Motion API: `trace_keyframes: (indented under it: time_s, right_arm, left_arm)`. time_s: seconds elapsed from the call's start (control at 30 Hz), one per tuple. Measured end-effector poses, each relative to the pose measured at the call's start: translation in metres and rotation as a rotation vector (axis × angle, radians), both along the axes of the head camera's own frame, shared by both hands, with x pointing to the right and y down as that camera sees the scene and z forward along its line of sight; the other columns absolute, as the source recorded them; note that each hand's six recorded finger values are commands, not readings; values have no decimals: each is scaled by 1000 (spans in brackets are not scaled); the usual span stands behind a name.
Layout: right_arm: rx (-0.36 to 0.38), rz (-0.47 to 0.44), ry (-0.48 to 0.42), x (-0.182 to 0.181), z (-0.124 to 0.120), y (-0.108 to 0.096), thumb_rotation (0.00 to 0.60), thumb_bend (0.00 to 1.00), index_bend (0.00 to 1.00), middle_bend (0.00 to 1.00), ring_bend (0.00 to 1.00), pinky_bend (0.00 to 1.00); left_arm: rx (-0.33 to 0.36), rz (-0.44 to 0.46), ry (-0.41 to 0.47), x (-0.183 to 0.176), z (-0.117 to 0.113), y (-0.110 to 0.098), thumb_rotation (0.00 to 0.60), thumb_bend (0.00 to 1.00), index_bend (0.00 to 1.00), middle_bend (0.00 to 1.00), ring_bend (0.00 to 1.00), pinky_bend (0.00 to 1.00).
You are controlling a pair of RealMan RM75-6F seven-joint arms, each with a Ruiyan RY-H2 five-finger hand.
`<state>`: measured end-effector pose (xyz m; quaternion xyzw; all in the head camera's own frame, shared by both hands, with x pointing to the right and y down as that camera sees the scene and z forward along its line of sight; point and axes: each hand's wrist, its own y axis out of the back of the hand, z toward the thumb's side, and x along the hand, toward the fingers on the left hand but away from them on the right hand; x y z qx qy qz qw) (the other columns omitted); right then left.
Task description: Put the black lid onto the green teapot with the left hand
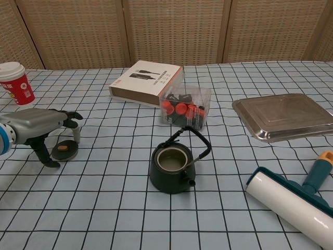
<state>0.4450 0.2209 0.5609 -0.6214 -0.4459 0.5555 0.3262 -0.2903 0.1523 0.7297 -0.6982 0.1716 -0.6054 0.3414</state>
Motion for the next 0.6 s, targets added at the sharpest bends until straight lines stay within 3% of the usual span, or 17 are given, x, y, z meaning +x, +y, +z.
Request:
trace_keyframes:
  time_s: [0.2, 0.6]
  right_arm:
    - [4, 2, 2, 0, 0, 0, 600, 61, 0, 0, 0, 0]
    - [2, 2, 5, 0, 0, 1, 600, 61, 0, 0, 0, 0]
  left_arm:
    - [0, -3, 16, 1, 0, 2, 600, 326, 427, 0, 0, 0]
    - [22, -15, 48, 0, -4, 2, 600, 356, 443, 0, 0, 0]
